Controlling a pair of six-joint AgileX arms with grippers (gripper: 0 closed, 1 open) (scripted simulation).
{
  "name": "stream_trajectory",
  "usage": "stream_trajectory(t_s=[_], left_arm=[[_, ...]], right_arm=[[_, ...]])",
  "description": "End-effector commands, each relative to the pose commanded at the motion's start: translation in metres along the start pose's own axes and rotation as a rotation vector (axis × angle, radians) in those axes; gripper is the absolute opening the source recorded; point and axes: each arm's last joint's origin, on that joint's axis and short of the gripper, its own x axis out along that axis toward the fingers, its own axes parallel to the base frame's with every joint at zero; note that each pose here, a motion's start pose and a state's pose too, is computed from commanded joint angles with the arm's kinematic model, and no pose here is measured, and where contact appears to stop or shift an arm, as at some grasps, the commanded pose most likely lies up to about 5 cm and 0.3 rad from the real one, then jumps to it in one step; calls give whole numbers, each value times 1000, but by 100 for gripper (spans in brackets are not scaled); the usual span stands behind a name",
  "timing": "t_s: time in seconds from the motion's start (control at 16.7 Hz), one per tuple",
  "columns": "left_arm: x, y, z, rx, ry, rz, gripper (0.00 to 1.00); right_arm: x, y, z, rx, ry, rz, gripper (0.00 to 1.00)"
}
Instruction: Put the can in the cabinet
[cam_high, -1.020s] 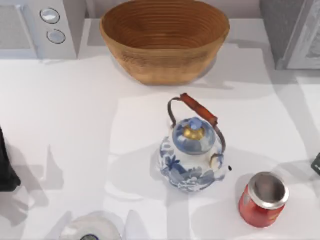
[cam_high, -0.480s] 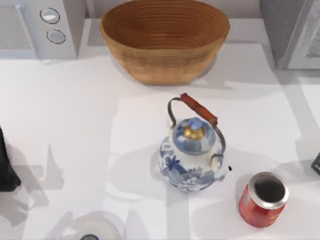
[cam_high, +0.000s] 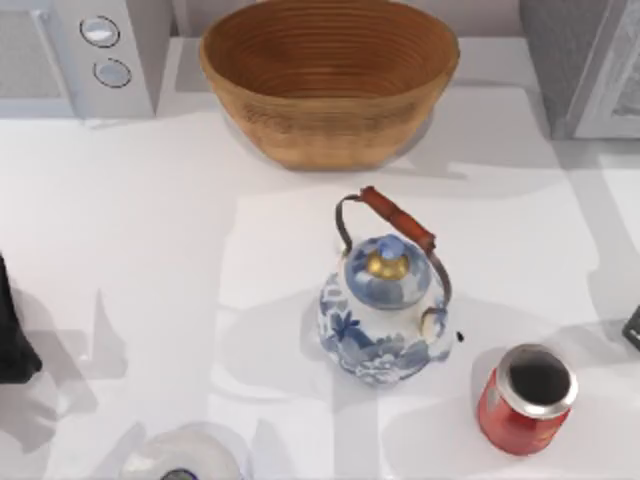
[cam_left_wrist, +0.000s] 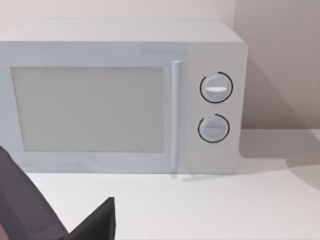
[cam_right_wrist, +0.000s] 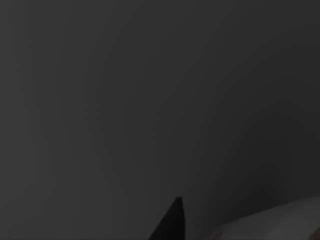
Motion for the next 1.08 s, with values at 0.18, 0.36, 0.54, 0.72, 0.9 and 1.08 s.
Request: stream_trajectory(t_s=[0.18,0.36,0.54,0.72,0.9,1.08], left_arm=[[0,0,0,0,0,0,100],[0,0,0,0,0,0,100],[0,0,0,0,0,0,100],[0,0,0,0,0,0,100],[0,0,0,0,0,0,100],[0,0,0,0,0,0,100]], right_arm=[[0,0,0,0,0,0,30],[0,0,0,0,0,0,53],[0,0,0,0,0,0,75],[0,0,0,0,0,0,98],[0,0,0,0,0,0,100],[0,0,0,0,0,0,100]])
